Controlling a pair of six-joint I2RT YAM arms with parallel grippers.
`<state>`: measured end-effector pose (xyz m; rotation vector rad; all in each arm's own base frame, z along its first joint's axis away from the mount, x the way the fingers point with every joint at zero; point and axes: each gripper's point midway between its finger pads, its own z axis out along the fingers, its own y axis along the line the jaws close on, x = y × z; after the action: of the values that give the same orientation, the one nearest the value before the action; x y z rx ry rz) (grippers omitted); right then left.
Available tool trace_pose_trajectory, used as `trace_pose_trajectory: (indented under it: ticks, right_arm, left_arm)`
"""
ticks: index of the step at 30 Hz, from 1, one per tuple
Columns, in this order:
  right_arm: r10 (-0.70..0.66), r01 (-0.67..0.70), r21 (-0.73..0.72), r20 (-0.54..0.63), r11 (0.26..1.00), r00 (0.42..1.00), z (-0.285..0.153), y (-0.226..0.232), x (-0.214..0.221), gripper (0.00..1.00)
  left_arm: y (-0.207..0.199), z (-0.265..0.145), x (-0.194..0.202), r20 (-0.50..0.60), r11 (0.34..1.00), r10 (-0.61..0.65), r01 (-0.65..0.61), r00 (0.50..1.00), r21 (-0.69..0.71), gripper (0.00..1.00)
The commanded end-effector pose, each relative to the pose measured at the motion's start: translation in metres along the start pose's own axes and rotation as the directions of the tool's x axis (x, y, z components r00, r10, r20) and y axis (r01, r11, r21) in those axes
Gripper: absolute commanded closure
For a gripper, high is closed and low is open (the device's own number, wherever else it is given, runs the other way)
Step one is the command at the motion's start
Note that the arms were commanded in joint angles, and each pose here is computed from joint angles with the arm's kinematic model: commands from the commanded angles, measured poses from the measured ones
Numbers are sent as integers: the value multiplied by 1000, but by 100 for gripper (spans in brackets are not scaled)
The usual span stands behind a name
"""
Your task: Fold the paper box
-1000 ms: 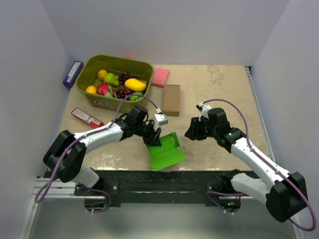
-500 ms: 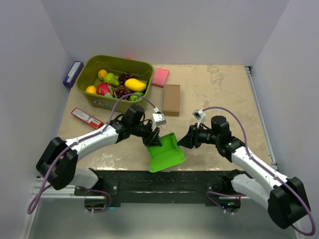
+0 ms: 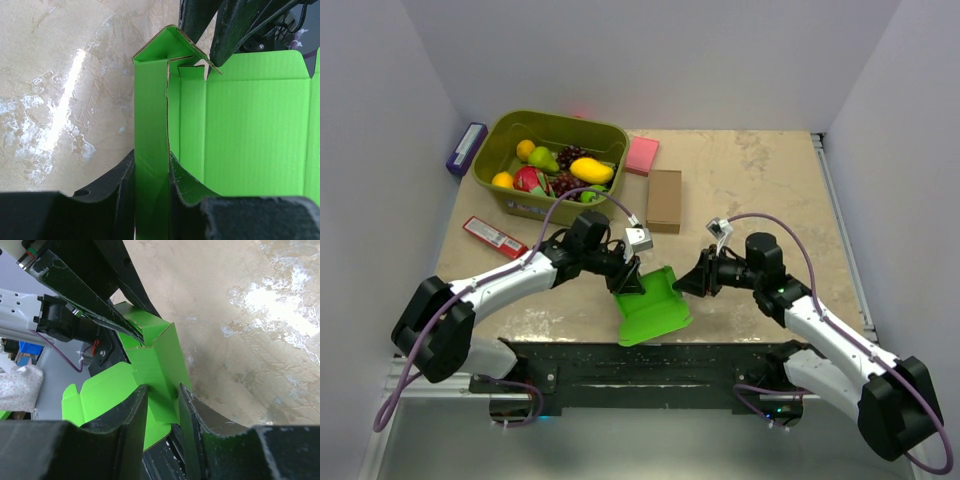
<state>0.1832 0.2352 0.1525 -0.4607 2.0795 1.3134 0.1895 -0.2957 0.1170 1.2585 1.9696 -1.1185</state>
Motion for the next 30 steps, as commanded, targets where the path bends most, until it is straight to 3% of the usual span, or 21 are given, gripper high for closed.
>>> trace_pose_trajectory:
  ticks: [1,8,15,20,30]
  right_arm:
    - [-45,46,-22,54,999,998,-1,9,-13,67]
    - [-78,77,5,53,997,996,6,15,-12,77]
    - [-95,91,96,40,991,995,21,10,-6,79]
    - [-122,107,194,68,975,990,22,-3,-16,76]
    - [-147,134,215,47,967,988,32,-10,-18,68]
  left_arm:
    - [-9,-3,-14,54,998,41,-43,998,37,85]
    - [-9,-4,-16,62,998,43,-45,997,35,86]
    - [-11,-5,-17,66,998,45,-47,997,35,87]
    - [-14,-5,-18,73,997,51,-55,996,54,88]
    - [-16,-5,-19,74,997,55,-59,996,52,89]
